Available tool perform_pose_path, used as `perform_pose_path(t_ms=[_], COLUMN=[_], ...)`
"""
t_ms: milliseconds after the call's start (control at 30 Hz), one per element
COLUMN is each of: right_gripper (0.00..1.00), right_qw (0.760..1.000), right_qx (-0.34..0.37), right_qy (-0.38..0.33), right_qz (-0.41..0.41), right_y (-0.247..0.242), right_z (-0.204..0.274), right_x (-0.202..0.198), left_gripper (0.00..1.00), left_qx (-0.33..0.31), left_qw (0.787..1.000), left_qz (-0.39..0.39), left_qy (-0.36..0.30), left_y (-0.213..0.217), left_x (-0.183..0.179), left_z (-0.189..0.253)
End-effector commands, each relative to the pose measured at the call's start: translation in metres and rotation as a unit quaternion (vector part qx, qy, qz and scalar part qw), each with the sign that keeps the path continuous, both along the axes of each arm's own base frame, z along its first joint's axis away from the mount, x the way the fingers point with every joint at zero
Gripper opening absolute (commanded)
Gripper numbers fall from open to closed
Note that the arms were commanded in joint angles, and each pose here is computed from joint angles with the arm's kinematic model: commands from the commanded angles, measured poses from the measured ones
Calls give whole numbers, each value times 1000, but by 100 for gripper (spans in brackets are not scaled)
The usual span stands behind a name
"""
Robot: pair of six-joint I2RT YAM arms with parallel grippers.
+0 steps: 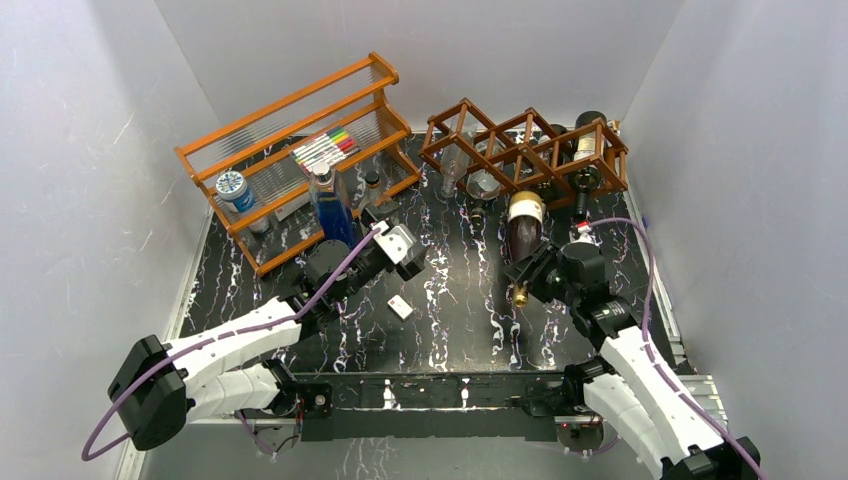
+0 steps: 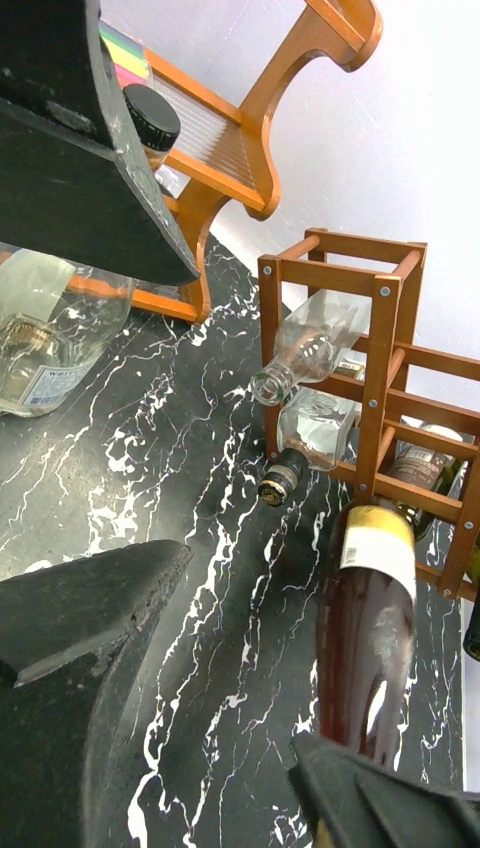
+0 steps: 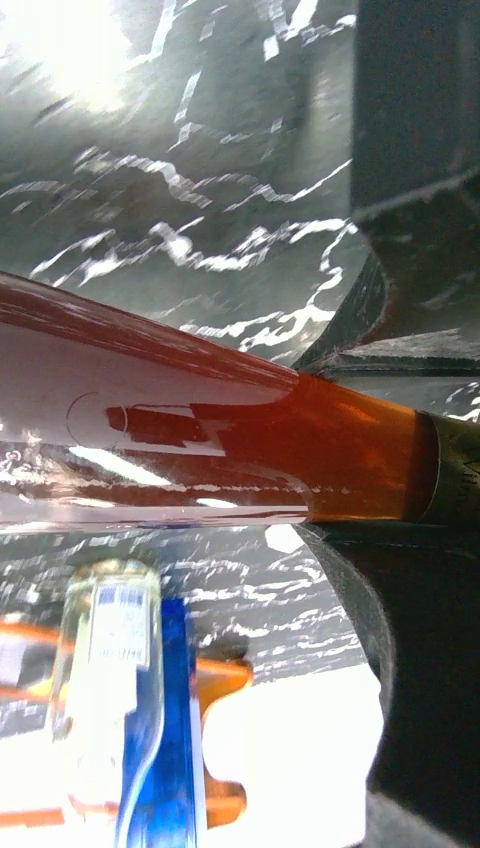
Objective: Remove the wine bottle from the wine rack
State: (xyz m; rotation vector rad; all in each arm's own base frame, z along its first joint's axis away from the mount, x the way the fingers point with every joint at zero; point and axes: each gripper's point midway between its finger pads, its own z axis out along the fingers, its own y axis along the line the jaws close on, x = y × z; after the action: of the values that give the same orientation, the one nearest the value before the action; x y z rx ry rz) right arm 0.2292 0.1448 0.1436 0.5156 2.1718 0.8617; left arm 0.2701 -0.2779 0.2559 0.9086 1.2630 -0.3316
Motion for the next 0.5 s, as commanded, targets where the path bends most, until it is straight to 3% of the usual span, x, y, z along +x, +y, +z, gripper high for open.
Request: perform_pose_path(t_ms=[0,267,367,467], right_gripper=[0,0,0,0], right_qw=[986,992,989,972], right_qx=[61,39,9,-34], right_qy=[-153,-109,-93,-76], right_qz=[-3,42,112,219], right_y=[4,4,12,21], right_z=[95,87,93,103], right_x=[15,-19,-38,-62], left_gripper=[98,98,98,98], left_qx=[-24,-25,-34,-47], left_qw=[1000,999,997,984], left_qz=[-17,-26,-61,-135], left_qy=[-10,4,17,109], left_y=[-8,-14,-24,-45], left_x=[-5,-6,-16,-43], left_z=[16,12,16,27])
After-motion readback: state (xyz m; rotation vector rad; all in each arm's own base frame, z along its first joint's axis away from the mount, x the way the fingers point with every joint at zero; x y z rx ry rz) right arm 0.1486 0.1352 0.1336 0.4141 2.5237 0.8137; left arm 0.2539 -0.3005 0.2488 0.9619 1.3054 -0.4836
